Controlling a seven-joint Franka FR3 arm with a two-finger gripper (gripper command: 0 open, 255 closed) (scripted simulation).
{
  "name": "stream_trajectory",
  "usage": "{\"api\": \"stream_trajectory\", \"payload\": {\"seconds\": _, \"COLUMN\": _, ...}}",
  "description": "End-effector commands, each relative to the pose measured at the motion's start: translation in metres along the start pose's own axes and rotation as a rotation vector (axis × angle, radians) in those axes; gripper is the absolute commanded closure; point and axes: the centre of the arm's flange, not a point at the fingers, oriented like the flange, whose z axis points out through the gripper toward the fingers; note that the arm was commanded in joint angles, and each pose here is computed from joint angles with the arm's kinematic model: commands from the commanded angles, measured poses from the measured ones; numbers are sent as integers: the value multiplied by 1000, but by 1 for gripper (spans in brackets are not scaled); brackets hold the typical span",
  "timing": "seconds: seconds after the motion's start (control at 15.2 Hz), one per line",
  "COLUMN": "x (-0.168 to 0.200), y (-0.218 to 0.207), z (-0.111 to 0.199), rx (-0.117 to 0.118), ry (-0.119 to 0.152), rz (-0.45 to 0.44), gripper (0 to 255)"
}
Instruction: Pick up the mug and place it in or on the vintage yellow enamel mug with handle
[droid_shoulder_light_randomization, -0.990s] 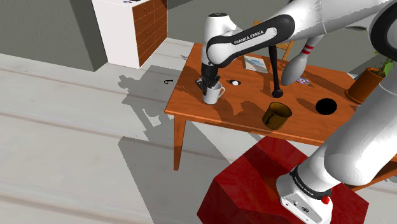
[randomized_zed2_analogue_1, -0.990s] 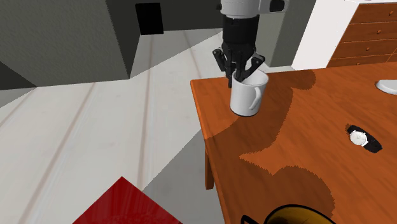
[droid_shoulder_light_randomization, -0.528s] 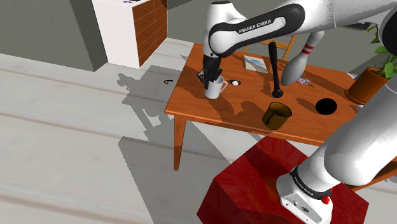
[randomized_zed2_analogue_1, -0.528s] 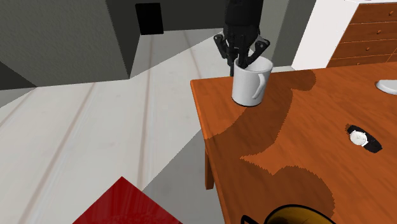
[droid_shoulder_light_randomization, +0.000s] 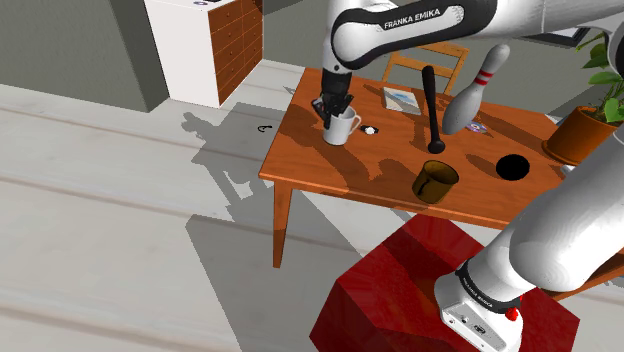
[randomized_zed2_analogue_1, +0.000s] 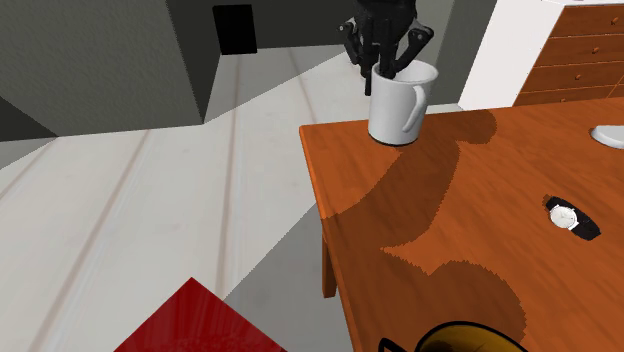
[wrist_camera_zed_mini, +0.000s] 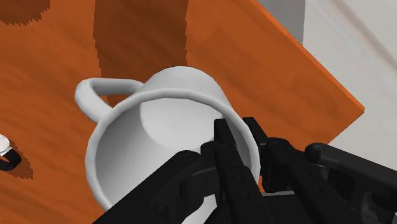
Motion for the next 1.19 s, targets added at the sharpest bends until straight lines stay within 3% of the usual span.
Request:
{"api": "stream_trajectory", "payload": {"seconds": 0.0, "x": 1, "y": 0, "z": -11, "rx": 0, "ry": 0, "rz": 0, "gripper": 255}}
{"api": "stream_trajectory", "payload": {"seconds": 0.86, "x": 0, "y": 4, "z": -76, "rx": 0, "ry": 0, "rz": 0, "gripper": 255}}
{"api": "stream_trajectory", "payload": {"seconds": 1.12, "x": -42, "y": 36, "z": -77, "rx": 0, "ry": 0, "rz": 0, "gripper": 255}}
